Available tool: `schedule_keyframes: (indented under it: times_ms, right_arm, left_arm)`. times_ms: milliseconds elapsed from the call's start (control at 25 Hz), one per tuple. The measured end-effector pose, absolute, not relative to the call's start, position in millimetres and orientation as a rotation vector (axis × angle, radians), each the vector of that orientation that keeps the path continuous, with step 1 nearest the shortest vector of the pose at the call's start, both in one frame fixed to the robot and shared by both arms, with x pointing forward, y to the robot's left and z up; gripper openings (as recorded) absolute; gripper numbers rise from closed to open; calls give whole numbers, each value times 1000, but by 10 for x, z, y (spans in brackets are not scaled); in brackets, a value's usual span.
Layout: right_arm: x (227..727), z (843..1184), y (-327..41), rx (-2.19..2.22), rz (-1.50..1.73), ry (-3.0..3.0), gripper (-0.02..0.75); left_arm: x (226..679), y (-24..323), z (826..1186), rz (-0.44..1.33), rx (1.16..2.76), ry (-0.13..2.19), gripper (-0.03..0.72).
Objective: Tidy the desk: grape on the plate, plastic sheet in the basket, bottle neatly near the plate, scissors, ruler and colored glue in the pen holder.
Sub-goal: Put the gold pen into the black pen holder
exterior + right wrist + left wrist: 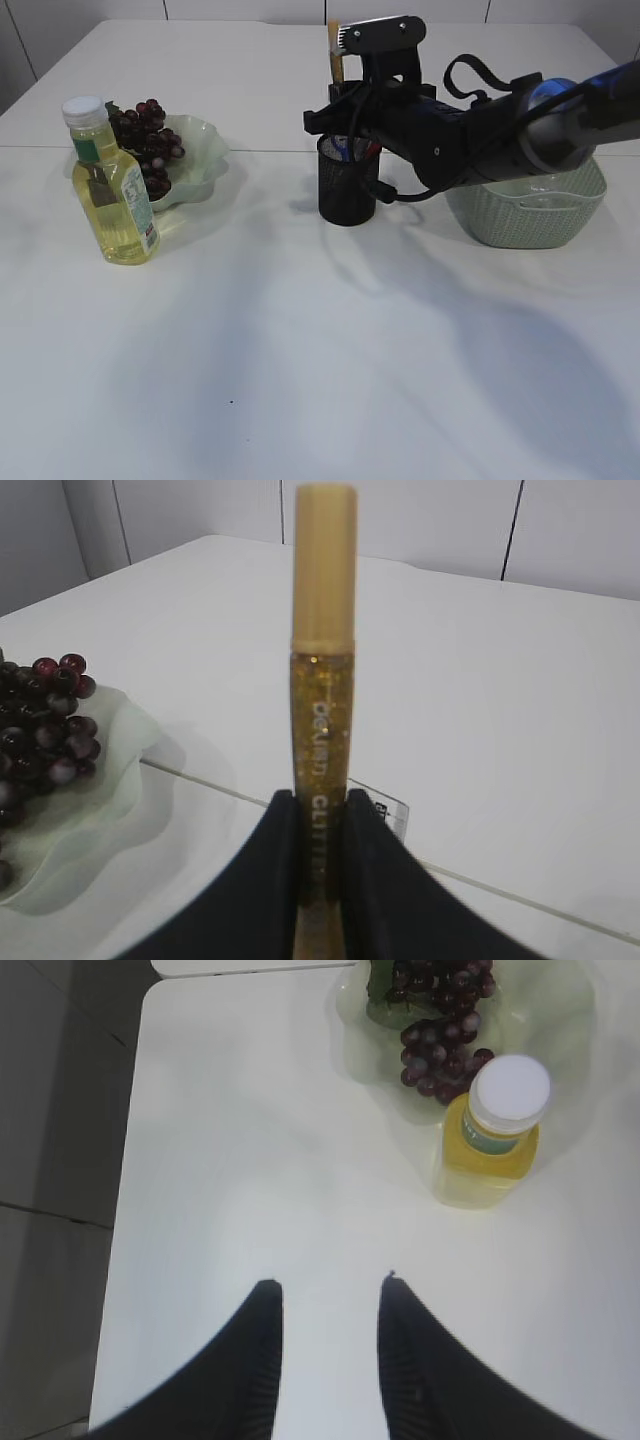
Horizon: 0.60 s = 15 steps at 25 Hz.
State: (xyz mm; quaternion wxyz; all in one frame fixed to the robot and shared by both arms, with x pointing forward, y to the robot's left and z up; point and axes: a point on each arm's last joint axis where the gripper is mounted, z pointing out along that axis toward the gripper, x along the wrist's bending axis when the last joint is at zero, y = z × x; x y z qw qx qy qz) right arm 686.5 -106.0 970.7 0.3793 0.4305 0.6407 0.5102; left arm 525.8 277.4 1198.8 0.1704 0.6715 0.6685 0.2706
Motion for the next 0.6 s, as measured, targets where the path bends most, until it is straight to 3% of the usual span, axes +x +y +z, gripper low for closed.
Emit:
schedule_keyframes:
  times_ms: [600]
  right_arm:
    - [6881,9705,-1098,1120,1294,1622,138]
  left_arm:
    - [5258,2774,11988,769,1907,1899,239]
